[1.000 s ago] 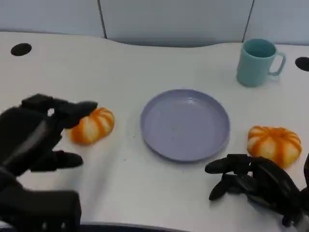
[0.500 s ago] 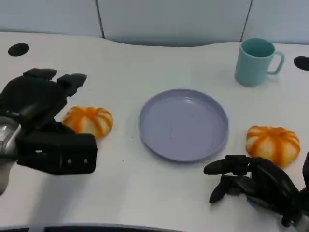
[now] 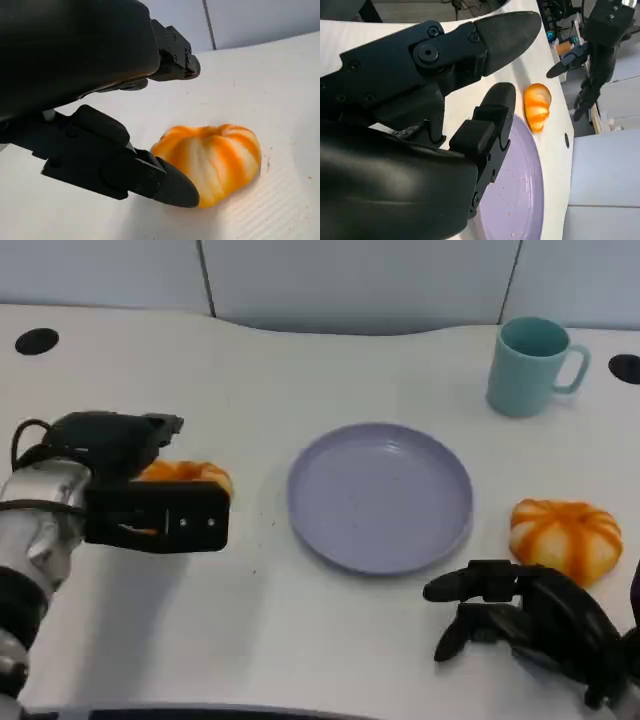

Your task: Grasp the bread from the table and place it into the plate.

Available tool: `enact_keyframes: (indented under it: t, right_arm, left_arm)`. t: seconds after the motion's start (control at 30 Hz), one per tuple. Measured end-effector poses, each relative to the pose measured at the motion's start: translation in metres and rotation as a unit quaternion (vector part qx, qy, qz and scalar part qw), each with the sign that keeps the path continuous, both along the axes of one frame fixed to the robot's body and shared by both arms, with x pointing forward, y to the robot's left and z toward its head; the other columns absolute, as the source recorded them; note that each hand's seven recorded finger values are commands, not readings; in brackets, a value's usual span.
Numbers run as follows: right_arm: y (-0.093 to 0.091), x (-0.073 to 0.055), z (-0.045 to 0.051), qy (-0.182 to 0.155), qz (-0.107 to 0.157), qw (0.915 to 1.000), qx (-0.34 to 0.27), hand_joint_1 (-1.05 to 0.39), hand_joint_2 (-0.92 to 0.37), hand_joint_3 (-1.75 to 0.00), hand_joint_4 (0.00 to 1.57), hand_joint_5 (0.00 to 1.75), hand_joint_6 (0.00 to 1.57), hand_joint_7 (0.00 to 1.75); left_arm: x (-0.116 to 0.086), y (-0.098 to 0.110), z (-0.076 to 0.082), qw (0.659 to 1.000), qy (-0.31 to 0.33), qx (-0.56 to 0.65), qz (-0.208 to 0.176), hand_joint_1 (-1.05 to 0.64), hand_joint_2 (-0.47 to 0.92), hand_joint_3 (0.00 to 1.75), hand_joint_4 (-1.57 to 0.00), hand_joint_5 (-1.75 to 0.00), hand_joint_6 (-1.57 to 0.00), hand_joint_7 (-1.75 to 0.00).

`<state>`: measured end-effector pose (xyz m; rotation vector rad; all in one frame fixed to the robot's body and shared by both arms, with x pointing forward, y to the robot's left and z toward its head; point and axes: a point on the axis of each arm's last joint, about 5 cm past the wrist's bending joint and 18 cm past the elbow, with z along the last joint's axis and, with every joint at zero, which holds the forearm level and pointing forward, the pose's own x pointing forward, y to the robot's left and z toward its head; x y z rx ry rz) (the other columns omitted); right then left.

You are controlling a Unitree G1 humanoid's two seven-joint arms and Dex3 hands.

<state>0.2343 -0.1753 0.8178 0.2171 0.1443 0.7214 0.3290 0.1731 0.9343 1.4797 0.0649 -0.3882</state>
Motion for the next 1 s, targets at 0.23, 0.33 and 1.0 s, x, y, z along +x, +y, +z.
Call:
enact_keyframes:
  t: [0.23,0.33,1.0]
  right_arm:
    - [0.0,0.0,0.0002,0.003,-0.001,1.0,-0.007,-0.45,-0.92,-0.09,0.74,1.0,0.91,0.35]
    - [0.0,0.0,0.0007,-0.003,-0.001,1.0,-0.008,-0.44,-0.92,-0.1,0.74,1.0,0.9,0.35]
    - [-0.002,-0.002,-0.0001,0.001,0.001,1.0,0.0,-0.45,-0.92,-0.09,0.74,0.98,0.91,0.34]
  left_arm:
    - [0.009,-0.014,-0.002,0.999,0.035,-0.031,0.013,-0.86,0.9,0.01,-0.15,-0.07,-0.22,-0.02]
    - [0.01,-0.016,-0.004,0.998,0.046,-0.034,0.017,-0.84,0.9,0.0,-0.16,-0.07,-0.22,-0.02]
    - [0.006,-0.038,-0.021,0.994,0.095,-0.037,0.045,-0.79,0.87,0.0,-0.17,-0.08,-0.25,-0.01]
